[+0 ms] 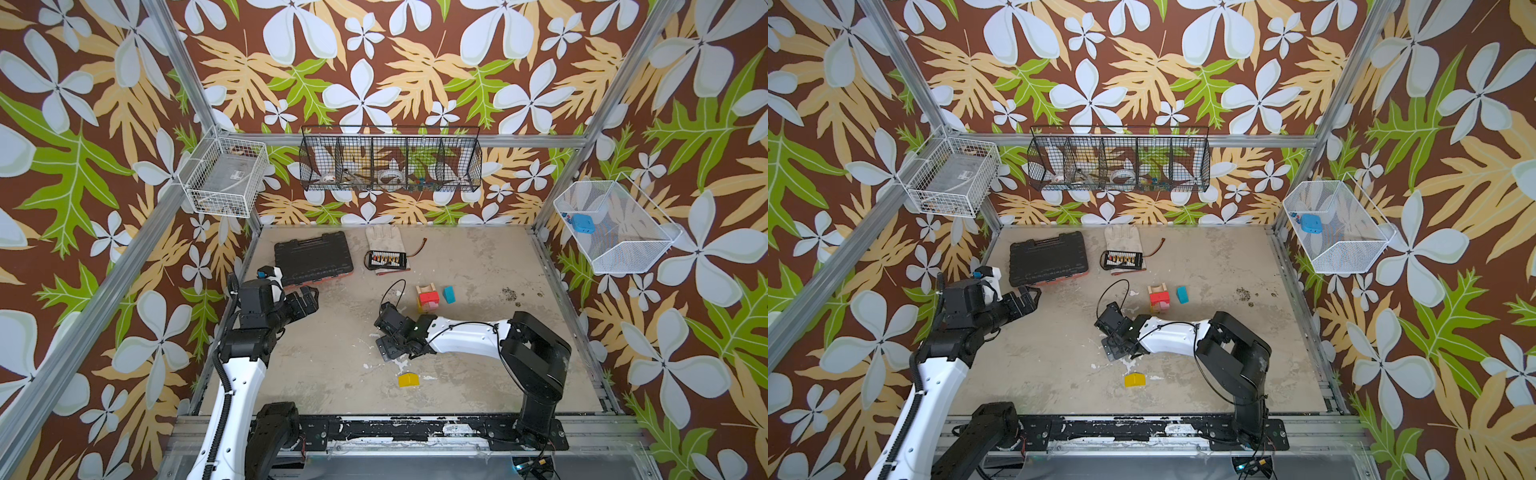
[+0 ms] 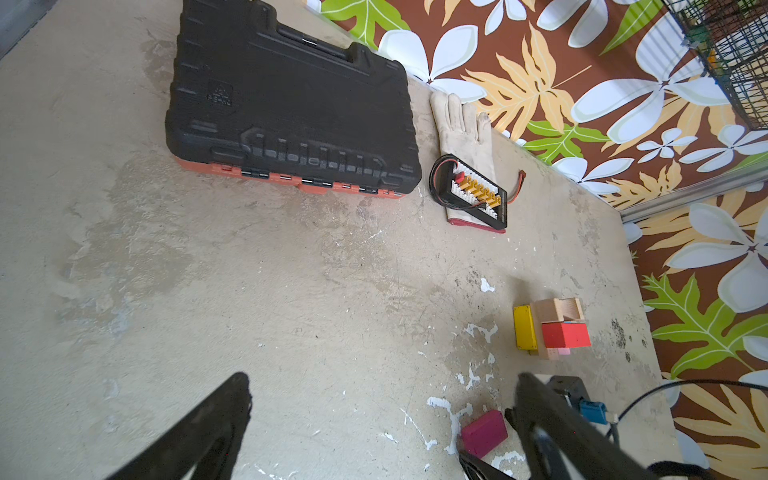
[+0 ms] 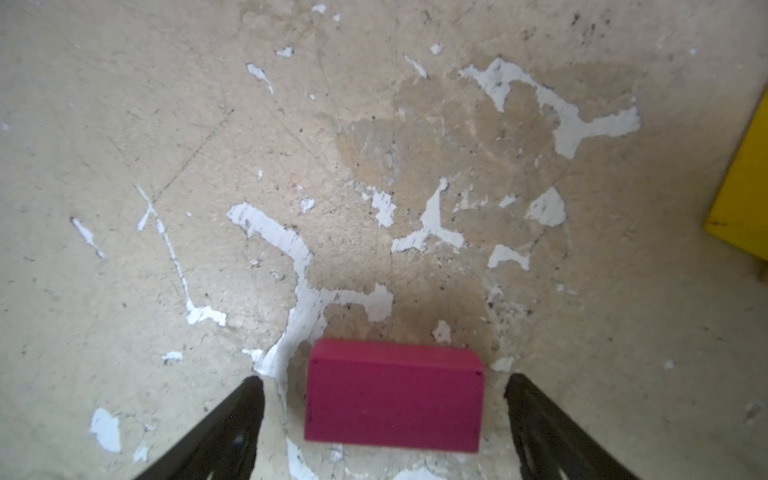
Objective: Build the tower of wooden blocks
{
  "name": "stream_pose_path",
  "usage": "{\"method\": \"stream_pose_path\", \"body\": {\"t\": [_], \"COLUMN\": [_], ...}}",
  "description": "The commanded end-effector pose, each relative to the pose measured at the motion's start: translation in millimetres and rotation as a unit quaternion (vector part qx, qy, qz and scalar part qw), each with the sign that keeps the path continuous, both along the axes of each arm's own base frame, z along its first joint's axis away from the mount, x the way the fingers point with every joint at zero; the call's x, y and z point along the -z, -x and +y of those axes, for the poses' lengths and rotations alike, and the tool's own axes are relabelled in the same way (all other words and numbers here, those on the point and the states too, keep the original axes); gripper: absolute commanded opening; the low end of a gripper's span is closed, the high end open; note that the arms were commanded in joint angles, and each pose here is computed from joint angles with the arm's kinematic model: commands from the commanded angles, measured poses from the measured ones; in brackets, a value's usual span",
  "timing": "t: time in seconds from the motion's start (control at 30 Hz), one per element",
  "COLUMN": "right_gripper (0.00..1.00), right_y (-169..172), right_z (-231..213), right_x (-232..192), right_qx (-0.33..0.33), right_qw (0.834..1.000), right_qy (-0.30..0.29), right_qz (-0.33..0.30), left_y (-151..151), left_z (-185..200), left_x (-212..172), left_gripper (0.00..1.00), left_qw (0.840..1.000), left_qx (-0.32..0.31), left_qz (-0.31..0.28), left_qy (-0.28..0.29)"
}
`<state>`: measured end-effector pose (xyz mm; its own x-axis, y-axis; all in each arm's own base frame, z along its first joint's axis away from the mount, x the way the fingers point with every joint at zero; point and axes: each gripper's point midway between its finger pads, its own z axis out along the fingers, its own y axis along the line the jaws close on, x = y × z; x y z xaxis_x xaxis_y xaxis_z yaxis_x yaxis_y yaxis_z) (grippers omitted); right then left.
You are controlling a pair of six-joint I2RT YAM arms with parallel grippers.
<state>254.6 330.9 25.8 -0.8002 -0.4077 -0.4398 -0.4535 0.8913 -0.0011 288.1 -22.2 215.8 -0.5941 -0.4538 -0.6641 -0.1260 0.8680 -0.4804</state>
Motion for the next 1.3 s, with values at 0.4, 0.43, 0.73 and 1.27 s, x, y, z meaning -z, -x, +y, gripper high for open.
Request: {"method": "stream_pose_path", "body": {"t": [0.4, 0.43, 0.73, 1.27], "right_gripper": [0.49, 0.48, 0.40, 0.36], "right_y": [-4, -6, -42, -128], "right_z": [-13, -12, -15, -75], "right_x": [-3, -10, -128, -149], "right_qx": [0.017, 0.016, 0.010, 0.080], "right_qw": [0.999, 0.999, 0.993, 0.992], "right_qy": [0.025, 0.025, 0.008, -0.003], "right_qz": [-0.017, -0.023, -0.115, -0.094], "left_y": [-1, -1, 0, 19], "left_z": [1, 1, 1, -97], "left_x": [-4, -4, -5, 2], "left_gripper": [1.00, 1.00, 1.00, 1.00], "left_qw": [1.000, 1.000, 1.000, 0.962], "left_qx": [-0.002, -0.002, -0.002, 0.246], "left_qz": [-0.006, -0.006, -0.009, -0.023], "left_qy": [-0.003, -0.003, -0.004, 0.111]}}
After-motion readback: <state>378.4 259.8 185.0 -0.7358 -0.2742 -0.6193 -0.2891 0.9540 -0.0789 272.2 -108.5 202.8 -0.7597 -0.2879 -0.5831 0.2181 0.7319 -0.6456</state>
